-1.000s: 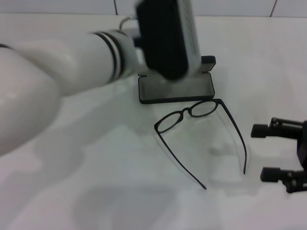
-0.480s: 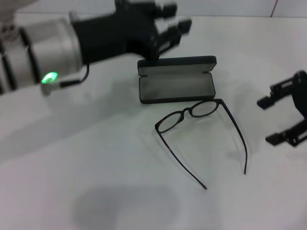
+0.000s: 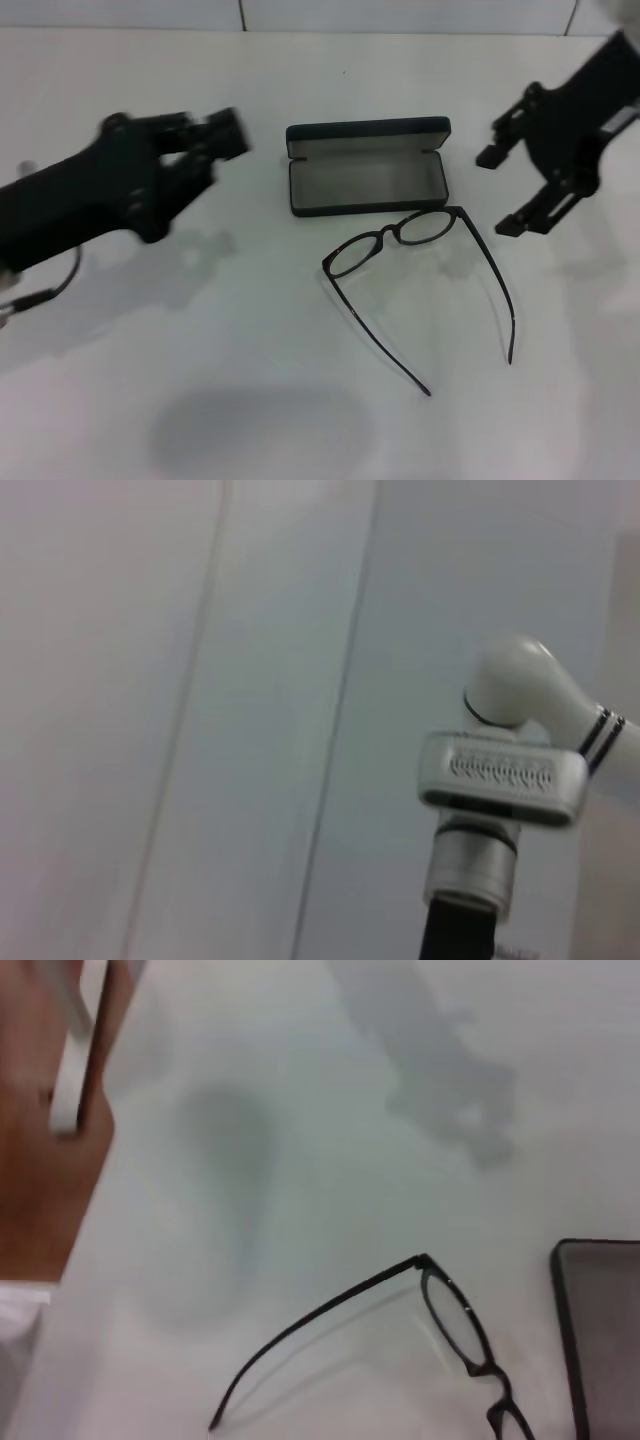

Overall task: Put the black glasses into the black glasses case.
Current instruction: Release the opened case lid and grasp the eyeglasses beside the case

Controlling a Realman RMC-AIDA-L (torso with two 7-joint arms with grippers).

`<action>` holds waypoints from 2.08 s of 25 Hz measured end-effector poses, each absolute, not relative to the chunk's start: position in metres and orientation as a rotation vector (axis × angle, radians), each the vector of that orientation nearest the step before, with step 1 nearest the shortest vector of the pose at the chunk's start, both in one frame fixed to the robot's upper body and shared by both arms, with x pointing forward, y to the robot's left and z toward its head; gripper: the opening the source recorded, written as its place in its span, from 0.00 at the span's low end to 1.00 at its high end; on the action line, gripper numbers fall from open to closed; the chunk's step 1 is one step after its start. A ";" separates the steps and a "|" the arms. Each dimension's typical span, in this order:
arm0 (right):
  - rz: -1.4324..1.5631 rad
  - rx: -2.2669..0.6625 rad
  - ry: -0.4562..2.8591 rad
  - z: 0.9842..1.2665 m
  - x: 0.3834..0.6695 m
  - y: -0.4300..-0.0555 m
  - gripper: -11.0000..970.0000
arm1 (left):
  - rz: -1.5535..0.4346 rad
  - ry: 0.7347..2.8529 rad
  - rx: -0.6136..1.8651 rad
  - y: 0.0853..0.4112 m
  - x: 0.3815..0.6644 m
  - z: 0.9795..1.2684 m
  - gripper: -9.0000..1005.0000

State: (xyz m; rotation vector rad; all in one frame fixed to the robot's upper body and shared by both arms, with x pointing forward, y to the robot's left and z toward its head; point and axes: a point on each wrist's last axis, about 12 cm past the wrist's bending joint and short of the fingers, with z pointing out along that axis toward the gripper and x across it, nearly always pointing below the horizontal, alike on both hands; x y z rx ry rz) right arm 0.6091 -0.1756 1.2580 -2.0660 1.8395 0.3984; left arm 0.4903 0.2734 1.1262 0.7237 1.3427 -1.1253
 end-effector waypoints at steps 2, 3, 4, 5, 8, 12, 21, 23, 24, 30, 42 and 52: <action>0.356 -2.113 1.817 1.254 0.610 -0.162 0.80 | -1.125 1.337 0.677 0.287 0.482 1.115 0.21; 0.336 -2.131 1.808 1.252 0.611 -0.157 0.80 | -1.121 1.335 0.664 0.291 0.477 1.110 0.19; 0.314 -2.145 1.798 1.250 0.611 -0.152 0.80 | -1.114 1.333 0.653 0.295 0.474 1.106 0.17; 0.278 -2.166 1.783 1.246 0.612 -0.146 0.80 | -1.106 1.333 0.640 0.298 0.469 1.101 0.16; 0.208 -2.218 1.737 1.241 0.612 -0.134 0.80 | -1.099 1.346 0.619 0.302 0.462 1.091 0.11; 0.164 -2.276 1.682 1.241 0.612 -0.122 0.81 | -1.112 1.376 0.620 0.299 0.456 1.081 0.11; 0.133 -2.372 1.614 1.245 0.611 -0.103 0.79 | -1.110 1.384 0.630 0.285 0.447 1.064 0.11; 0.142 -2.388 1.614 1.242 0.612 -0.100 0.79 | -1.109 1.388 0.626 0.283 0.445 1.061 0.11; 0.148 -2.396 1.616 1.240 0.612 -0.099 0.79 | -1.107 1.390 0.624 0.283 0.444 1.059 0.11; 0.169 -2.437 1.607 1.228 0.613 -0.091 0.78 | -1.090 1.405 0.616 0.283 0.443 1.055 0.11; 0.184 -2.457 1.582 1.213 0.615 -0.081 0.76 | -1.077 1.435 0.607 0.281 0.441 1.049 0.11; 0.219 -2.473 1.575 1.202 0.617 -0.081 0.74 | -1.076 1.459 0.599 0.280 0.441 1.045 0.11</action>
